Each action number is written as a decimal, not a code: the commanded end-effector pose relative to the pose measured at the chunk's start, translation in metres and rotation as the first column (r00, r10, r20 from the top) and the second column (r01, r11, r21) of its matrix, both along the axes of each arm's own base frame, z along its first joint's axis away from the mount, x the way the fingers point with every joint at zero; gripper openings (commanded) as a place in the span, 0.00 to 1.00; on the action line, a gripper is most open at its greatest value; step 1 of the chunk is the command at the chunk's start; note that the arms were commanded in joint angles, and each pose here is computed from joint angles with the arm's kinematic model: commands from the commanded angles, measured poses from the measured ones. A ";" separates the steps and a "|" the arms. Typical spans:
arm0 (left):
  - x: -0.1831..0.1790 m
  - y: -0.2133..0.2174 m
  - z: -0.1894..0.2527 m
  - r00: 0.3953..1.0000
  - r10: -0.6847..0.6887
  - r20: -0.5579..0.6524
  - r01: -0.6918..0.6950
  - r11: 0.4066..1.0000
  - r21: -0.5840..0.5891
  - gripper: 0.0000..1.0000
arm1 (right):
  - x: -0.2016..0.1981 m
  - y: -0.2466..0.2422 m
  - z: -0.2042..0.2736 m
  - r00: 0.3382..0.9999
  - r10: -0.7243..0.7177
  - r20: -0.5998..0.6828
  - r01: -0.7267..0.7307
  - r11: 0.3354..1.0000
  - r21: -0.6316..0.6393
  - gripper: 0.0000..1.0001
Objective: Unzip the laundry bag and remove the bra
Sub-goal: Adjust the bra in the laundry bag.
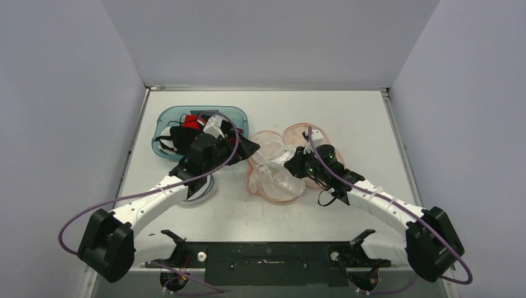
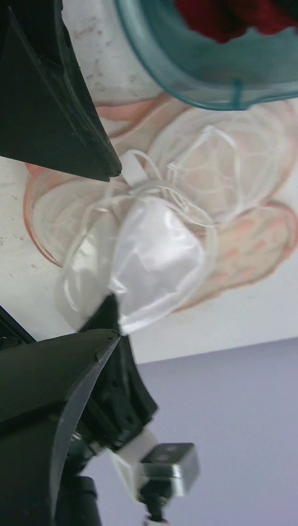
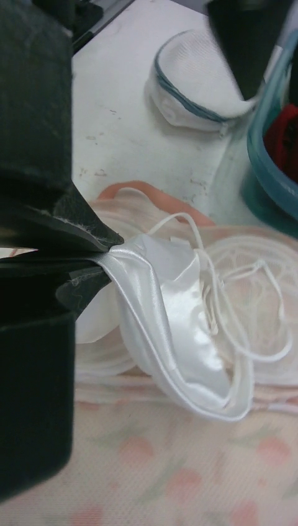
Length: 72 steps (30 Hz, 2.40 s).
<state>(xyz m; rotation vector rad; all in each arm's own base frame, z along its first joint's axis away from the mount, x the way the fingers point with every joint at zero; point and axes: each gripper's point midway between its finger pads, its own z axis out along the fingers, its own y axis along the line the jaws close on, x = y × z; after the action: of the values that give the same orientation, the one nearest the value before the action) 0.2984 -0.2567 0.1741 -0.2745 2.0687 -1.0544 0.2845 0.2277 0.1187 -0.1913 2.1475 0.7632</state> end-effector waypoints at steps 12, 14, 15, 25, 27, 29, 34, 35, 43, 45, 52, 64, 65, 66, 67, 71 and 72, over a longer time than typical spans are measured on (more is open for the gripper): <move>-0.015 -0.036 0.109 0.839 -0.482 0.253 0.470 0.876 0.111 0.92 | -0.057 0.029 0.125 0.829 0.277 0.485 -0.284 0.957 -0.061 0.05; -0.014 -0.030 0.107 0.864 -0.438 0.248 0.427 0.899 0.100 0.92 | -0.061 0.031 0.141 0.819 0.271 0.506 -0.299 0.954 -0.027 0.05; -0.012 -0.024 0.106 0.882 -0.398 0.254 0.385 0.918 0.101 0.92 | -0.062 0.032 0.149 0.819 0.260 0.512 -0.300 0.954 -0.004 0.05; -0.016 0.063 0.162 0.884 0.065 0.463 -0.050 0.998 -0.044 0.95 | -0.056 0.059 0.251 0.798 0.182 0.575 -0.359 0.909 0.211 0.05; -0.019 0.069 0.164 0.876 0.091 0.474 -0.073 0.996 -0.056 0.95 | -0.052 0.060 0.261 0.785 0.170 0.596 -0.357 0.910 0.210 0.05; -0.020 0.074 0.159 0.880 0.112 0.461 -0.092 0.994 -0.064 0.95 | -0.038 0.057 0.250 0.804 0.133 0.579 -0.296 0.935 0.196 0.05; -0.024 0.070 0.127 0.920 0.100 0.379 -0.078 0.994 -0.075 0.95 | -0.001 0.022 0.154 0.935 -0.024 0.353 -0.060 0.972 0.225 0.05; -0.026 0.067 0.115 0.932 0.083 0.352 -0.061 0.995 -0.073 0.95 | 0.002 0.012 0.135 0.952 -0.062 0.299 -0.015 0.969 0.249 0.05; -0.050 0.023 0.055 0.972 -0.098 0.213 0.120 0.989 -0.090 0.95 | 0.002 -0.025 0.048 0.977 -0.193 0.086 0.159 0.939 0.304 0.06; -0.060 0.009 0.044 0.971 -0.131 0.198 0.146 0.987 -0.065 0.95 | 0.002 -0.030 0.034 0.974 -0.223 0.051 0.199 0.936 0.290 0.07; -0.085 -0.042 0.017 0.966 -0.224 0.126 0.237 0.966 -0.102 0.95 | -0.002 -0.051 0.011 0.946 -0.325 -0.010 0.315 0.908 0.278 0.45; -0.090 -0.075 0.012 0.952 -0.258 0.164 0.279 0.953 -0.118 0.95 | -0.008 -0.066 0.027 0.913 -0.401 -0.077 0.403 0.854 0.329 0.69; -0.094 -0.080 0.013 0.947 -0.264 0.183 0.287 0.951 -0.112 0.95 | -0.008 -0.066 0.026 0.907 -0.409 -0.100 0.417 0.841 0.344 0.69; -0.099 -0.085 0.013 0.940 -0.268 0.210 0.292 0.952 -0.095 0.96 | -0.009 -0.067 0.025 0.897 -0.424 -0.124 0.439 0.825 0.356 0.69; -0.102 -0.090 0.013 0.932 -0.265 0.246 0.289 0.955 -0.064 0.96 | -0.009 -0.069 0.022 0.886 -0.440 -0.149 0.463 0.809 0.363 0.69; -0.118 -0.108 0.006 0.873 -0.295 0.389 0.277 0.955 0.103 0.97 | -0.012 -0.075 0.015 0.843 -0.487 -0.228 0.538 0.760 0.364 0.69; -0.119 -0.111 0.006 0.856 -0.299 0.422 0.264 0.954 0.140 0.97 | -0.013 -0.076 0.013 0.835 -0.491 -0.248 0.550 0.755 0.358 0.69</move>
<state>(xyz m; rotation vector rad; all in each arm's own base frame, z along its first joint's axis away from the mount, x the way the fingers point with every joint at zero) 0.1704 -0.3565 0.1586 0.2004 1.9690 -1.2458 0.2684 0.1593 0.1267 0.5314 1.9851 0.8705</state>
